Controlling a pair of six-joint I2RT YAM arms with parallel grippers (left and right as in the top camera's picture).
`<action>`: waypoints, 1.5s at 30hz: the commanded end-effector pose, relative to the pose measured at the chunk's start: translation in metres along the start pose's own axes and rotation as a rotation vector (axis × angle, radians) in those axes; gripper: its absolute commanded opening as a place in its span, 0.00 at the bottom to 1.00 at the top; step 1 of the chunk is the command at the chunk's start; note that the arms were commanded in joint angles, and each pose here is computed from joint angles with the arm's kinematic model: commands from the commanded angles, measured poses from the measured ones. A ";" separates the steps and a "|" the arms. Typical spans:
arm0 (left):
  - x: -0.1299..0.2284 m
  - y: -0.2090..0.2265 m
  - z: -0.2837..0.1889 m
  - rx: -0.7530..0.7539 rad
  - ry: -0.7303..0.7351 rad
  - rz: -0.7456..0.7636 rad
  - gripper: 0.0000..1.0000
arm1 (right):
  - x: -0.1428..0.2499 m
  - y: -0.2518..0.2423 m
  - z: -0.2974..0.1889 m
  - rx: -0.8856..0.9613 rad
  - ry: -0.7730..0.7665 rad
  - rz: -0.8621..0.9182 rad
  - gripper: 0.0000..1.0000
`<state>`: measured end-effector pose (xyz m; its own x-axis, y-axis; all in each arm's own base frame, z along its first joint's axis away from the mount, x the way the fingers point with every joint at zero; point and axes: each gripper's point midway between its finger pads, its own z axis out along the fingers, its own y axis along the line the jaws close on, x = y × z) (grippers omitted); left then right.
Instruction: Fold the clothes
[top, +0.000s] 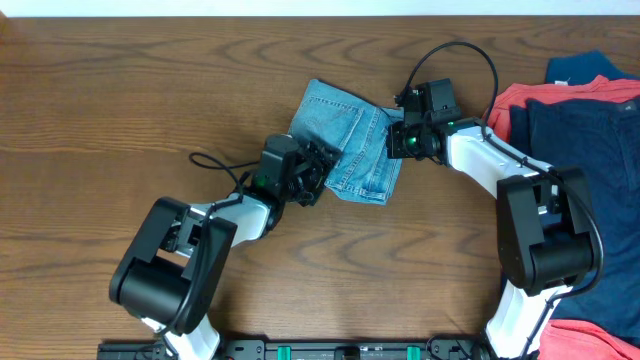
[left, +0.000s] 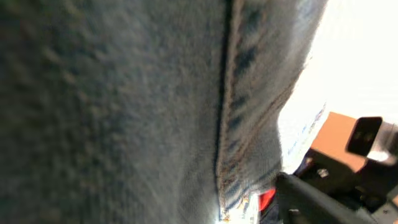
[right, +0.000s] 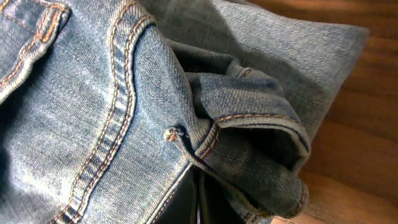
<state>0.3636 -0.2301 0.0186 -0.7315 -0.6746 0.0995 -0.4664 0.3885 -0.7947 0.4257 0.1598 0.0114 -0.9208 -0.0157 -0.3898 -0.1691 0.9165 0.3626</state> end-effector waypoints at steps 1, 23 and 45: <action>0.001 0.076 0.009 -0.196 -0.014 0.028 0.62 | 0.039 -0.006 0.022 -0.018 0.130 0.037 0.02; 0.004 0.087 -0.044 -0.211 0.226 0.186 0.51 | 0.015 0.042 -0.025 -0.116 0.039 -0.137 0.04; -0.008 0.092 -0.023 -0.345 -0.087 -0.007 0.53 | 0.065 0.006 0.038 0.017 0.206 -0.050 0.02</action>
<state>0.3337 -0.2131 0.0146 -0.7877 -0.6125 0.0656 -0.4686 0.5268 -0.7091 0.4015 0.1981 0.0092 -0.9229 -0.1425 -0.3578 -0.2910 0.8665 0.4055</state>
